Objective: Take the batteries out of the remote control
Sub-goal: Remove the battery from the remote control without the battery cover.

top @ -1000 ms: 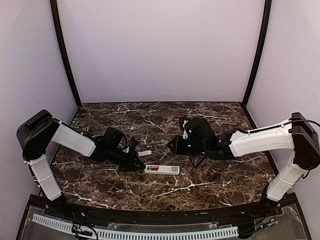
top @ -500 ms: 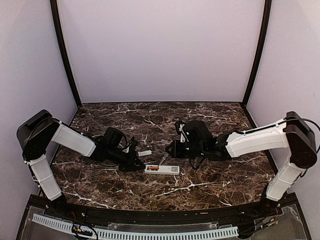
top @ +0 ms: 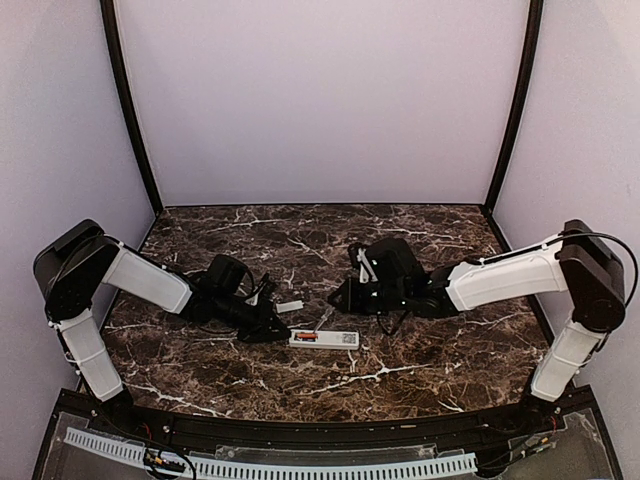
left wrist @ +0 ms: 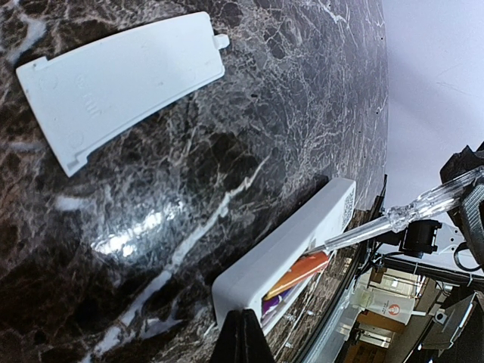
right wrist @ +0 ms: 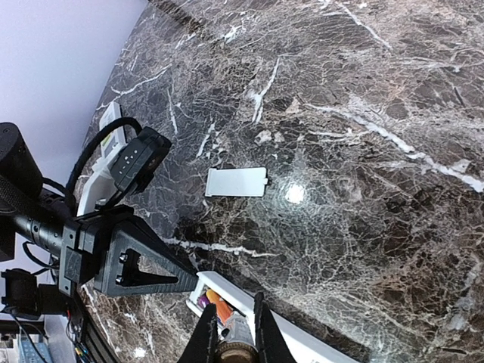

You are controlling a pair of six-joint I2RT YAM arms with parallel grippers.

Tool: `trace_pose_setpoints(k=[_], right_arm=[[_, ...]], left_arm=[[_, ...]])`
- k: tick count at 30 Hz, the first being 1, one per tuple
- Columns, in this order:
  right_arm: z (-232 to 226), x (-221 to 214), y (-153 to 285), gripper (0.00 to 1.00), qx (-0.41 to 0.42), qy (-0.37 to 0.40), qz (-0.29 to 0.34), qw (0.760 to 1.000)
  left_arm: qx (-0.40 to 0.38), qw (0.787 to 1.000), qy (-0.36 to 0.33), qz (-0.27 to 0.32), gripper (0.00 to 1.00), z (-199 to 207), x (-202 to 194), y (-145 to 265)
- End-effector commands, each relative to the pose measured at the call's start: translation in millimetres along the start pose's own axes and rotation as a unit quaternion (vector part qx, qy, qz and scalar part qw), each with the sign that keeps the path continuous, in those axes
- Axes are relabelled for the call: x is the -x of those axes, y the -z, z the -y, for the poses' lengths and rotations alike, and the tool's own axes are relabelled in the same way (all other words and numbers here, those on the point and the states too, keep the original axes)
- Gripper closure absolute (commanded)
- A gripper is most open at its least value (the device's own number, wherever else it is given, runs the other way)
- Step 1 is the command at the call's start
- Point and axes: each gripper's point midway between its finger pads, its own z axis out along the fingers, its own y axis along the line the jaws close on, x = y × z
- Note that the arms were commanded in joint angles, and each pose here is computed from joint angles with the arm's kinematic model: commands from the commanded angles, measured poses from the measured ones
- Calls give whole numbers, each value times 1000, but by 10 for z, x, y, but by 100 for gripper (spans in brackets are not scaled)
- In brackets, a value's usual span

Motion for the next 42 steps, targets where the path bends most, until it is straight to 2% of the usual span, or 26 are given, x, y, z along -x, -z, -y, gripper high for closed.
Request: trace_pose_setpoints(k=[1,18,42], right_arm=[[-169,18,-66,100,52,-32,-15,998],[-271,-24,-183,100,83,-46,-33,995],[-184,-140,31,100,53,-56,-45,996]], left_arm=[[-10,1000,-10,0,100,95,3,12],[-12,1000,-12,1,100,108,4,18],[-14,1000,-12,4,100,110,7,22]])
